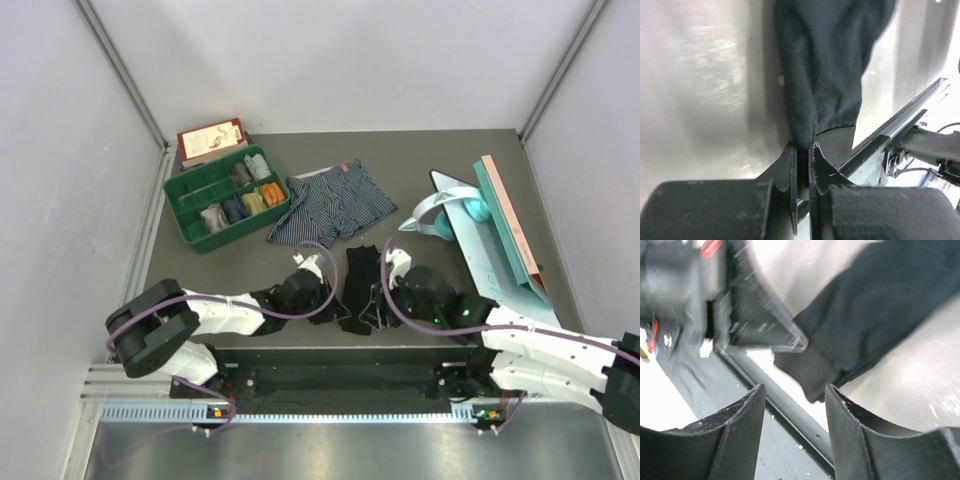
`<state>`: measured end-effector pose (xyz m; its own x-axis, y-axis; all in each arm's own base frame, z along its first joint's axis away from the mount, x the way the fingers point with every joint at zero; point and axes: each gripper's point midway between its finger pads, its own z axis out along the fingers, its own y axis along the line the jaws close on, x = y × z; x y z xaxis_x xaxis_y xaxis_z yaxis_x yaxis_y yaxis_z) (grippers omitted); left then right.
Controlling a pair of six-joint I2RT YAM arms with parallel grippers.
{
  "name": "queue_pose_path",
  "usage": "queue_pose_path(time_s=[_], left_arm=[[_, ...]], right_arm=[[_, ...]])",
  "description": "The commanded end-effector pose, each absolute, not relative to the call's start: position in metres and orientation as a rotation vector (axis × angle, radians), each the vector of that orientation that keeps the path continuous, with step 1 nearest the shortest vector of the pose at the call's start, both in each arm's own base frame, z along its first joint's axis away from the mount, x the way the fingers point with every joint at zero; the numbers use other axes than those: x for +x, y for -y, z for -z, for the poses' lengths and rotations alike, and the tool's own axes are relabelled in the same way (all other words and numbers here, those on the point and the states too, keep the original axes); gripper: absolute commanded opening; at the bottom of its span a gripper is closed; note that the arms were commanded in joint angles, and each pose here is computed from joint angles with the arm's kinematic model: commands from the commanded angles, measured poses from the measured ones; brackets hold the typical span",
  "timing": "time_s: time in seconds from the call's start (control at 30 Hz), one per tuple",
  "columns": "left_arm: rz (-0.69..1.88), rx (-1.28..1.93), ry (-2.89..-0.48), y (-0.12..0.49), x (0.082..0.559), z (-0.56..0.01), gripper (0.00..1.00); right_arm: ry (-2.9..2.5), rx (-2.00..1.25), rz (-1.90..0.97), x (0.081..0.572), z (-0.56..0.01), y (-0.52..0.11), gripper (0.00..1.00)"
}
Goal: Roll the underwear
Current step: Roll the underwear to the center of the board.
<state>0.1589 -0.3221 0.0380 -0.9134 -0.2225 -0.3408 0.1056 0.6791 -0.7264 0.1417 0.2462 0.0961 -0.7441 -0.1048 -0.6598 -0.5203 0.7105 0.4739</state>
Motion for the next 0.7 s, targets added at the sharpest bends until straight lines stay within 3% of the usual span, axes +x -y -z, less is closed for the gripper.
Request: queue_pose_path(time_s=[0.0, 0.67], left_arm=[[1.117, -0.076, -2.628, 0.306, 0.148, -0.038, 0.00], [1.322, -0.193, -2.879, 0.282, 0.137, -0.044, 0.00]], right_arm=[[-2.061, -0.701, -0.792, 0.145, -0.123, -0.270, 0.52], [-1.793, -1.188, -0.596, 0.081, -0.096, -0.349, 0.61]])
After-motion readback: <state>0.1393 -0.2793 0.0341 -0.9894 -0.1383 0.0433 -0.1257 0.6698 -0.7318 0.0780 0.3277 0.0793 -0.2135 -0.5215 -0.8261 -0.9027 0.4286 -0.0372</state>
